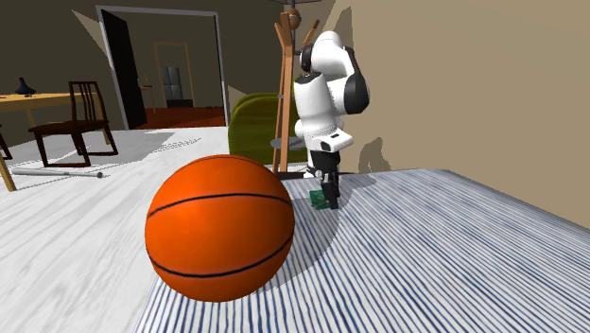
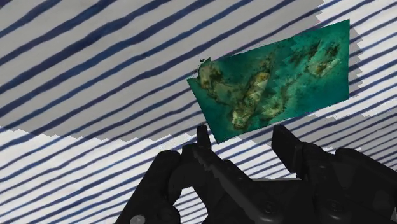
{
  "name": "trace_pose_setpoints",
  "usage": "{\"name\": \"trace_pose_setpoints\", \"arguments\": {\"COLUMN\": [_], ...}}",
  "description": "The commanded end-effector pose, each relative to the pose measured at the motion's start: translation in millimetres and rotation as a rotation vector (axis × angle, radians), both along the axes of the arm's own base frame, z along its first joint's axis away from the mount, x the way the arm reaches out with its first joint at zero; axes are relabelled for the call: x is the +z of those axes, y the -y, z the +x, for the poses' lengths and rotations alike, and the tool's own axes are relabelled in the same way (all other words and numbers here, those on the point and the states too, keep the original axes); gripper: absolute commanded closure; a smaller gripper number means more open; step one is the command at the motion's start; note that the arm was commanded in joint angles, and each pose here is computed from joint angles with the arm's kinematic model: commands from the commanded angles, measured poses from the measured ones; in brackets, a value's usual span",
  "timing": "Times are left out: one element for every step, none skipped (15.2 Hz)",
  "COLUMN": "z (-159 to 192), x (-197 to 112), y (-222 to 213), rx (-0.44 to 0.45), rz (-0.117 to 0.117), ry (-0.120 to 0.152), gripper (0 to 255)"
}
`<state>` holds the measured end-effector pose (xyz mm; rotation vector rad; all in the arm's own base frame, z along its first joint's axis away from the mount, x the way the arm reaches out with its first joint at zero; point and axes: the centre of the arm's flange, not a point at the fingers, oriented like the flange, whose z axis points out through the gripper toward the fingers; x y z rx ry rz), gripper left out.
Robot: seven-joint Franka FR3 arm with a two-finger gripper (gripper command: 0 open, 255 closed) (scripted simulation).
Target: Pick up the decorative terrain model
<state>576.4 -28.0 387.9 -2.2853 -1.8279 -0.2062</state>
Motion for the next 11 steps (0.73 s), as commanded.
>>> {"name": "trace_pose_setpoints", "arguments": {"z": [-0.6,-0.6,-0.6,-0.6,-0.6,-0.6,-0.6,-0.6,-0.6,-0.6,-0.6], "x": [10.9,16.2,21.5,26.8,32.1,37.3,42.6,47.9,53.2,58.5,63.7], "y": [-0.8,-0.8,-0.8,-0.8,-0.8,-0.8,-0.8,-0.8,-0.8,-0.8,-0.8], "rx": [0.000,0.000,0.000,0.000,0.000,0.000,0.000,0.000,0.000,0.000,0.000], "rz": [0.000,0.000,0.000,0.000,0.000,0.000,0.000,0.000,0.000,0.000,0.000], "ry": [0.000,0.000,0.000,0.000,0.000,0.000,0.000,0.000,0.000,0.000,0.000], "gripper": [255,255,255,255,255,255,255,255,255,255,255]}}
